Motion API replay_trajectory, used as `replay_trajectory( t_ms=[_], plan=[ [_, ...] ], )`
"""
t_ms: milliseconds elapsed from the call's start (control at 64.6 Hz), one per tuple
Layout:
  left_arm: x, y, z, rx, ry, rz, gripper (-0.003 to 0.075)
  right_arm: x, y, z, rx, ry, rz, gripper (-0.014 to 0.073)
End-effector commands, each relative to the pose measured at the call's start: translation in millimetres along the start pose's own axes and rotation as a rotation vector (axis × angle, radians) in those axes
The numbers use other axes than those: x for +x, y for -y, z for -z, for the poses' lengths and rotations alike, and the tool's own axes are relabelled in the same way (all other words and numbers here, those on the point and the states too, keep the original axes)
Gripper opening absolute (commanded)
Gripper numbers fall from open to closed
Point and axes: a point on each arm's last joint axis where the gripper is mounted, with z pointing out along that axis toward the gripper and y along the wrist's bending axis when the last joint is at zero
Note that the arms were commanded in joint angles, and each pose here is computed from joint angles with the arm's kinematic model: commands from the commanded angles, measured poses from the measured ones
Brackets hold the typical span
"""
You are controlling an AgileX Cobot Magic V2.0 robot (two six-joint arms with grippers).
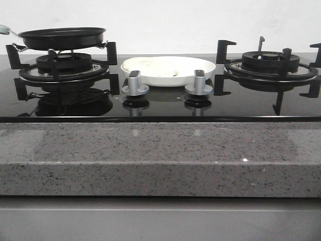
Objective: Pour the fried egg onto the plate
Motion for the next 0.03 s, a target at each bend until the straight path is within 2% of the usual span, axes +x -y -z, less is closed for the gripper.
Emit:
replay_trajectory(
  t_ms=[0, 15],
  plan=[
    [-5.6, 0.2, 1.5, 0.006, 0.086, 0.008, -0.0019, -9.9, -0.3, 2.1, -0.003, 0.107, 0.008, -0.0068],
    [-5.6, 0.2, 1.5, 0.006, 0.086, 0.008, -0.0019, -9.9, -0.3, 2.1, -0.003, 0.107, 0.008, -0.0068]
  ],
)
